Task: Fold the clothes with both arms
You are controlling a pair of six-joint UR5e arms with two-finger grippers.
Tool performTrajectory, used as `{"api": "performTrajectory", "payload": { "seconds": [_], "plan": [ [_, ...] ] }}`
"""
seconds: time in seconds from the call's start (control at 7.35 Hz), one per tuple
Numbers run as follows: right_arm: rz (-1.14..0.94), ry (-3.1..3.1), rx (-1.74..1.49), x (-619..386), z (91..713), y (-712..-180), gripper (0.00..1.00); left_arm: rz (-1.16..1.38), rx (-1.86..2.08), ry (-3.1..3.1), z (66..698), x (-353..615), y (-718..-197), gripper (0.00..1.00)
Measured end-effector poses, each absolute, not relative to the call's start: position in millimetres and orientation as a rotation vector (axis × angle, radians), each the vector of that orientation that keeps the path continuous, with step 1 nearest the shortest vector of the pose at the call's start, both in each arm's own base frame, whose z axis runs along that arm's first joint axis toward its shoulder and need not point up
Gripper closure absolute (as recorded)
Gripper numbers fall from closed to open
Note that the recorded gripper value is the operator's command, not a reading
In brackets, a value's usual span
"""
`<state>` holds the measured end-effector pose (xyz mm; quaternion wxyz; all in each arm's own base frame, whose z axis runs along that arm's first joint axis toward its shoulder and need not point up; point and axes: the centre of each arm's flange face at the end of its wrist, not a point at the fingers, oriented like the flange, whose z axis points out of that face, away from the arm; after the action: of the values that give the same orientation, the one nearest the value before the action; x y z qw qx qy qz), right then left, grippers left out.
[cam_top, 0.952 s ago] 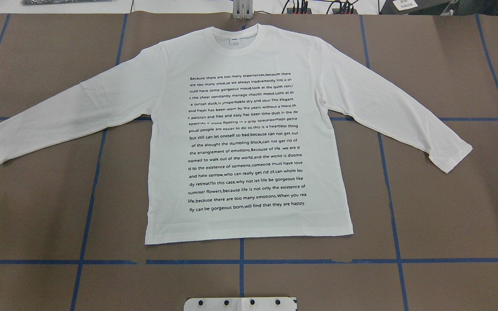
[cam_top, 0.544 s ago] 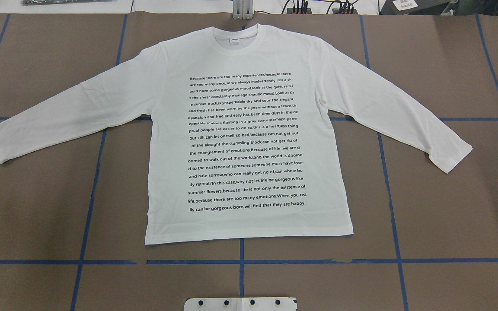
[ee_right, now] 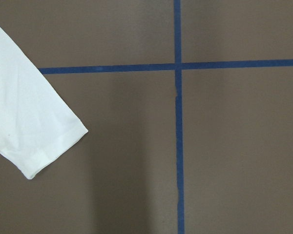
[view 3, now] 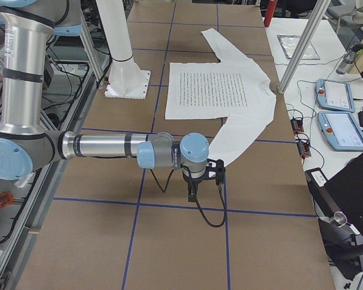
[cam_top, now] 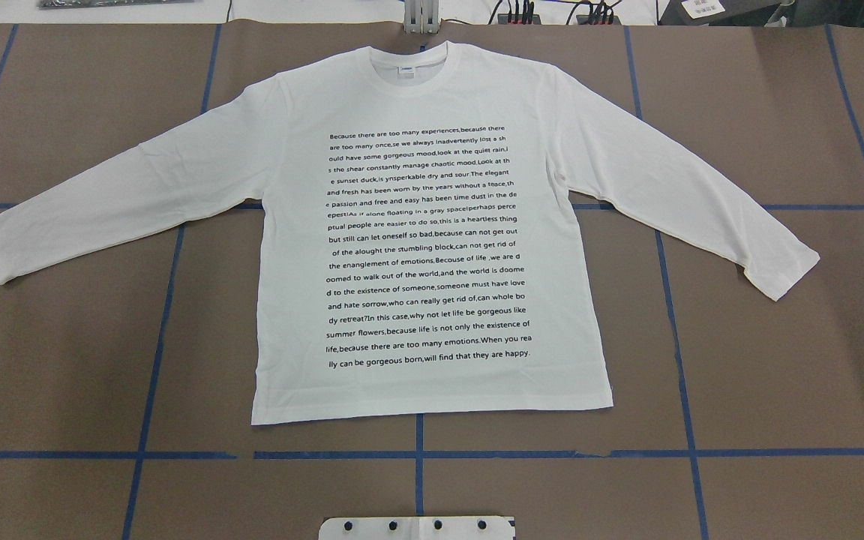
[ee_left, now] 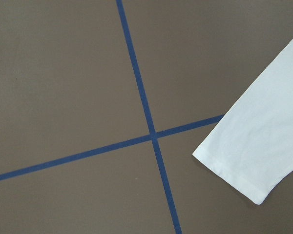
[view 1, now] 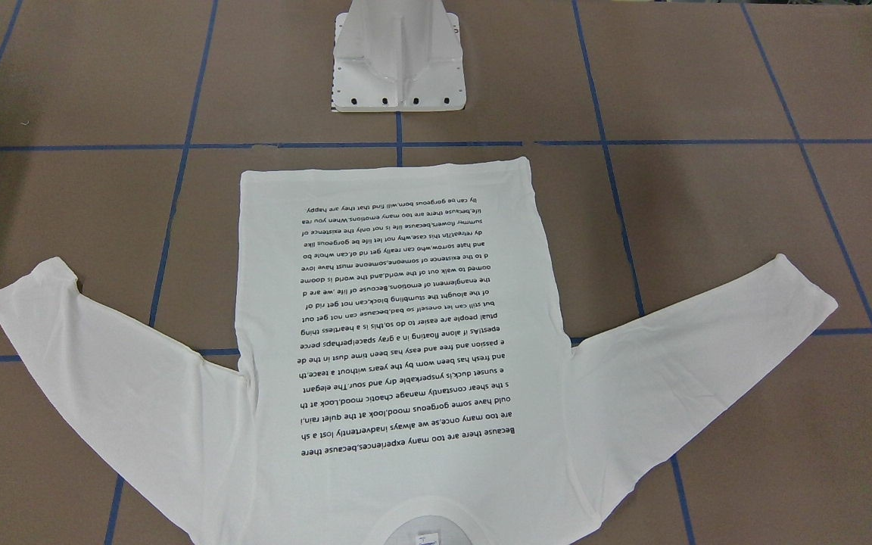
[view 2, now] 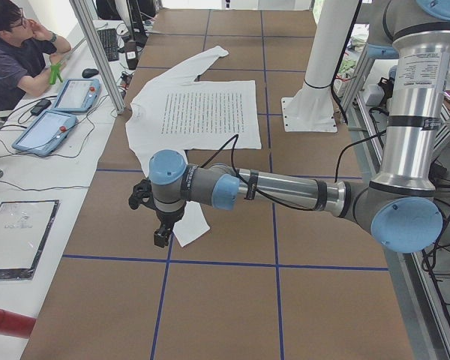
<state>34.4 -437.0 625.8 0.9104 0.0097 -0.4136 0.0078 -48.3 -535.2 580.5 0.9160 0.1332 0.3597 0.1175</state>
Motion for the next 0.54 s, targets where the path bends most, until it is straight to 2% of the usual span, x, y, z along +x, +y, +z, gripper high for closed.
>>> {"api": "performTrajectory", "payload": {
  "seconds": [0.54],
  "plan": [
    [0.059, -0.793, 0.072, -75.4, 652.1, -458.5, 0.00, 0.269, 0.326, 0.735, 580.6, -42.2, -544.6, 0.01]
  ]
}}
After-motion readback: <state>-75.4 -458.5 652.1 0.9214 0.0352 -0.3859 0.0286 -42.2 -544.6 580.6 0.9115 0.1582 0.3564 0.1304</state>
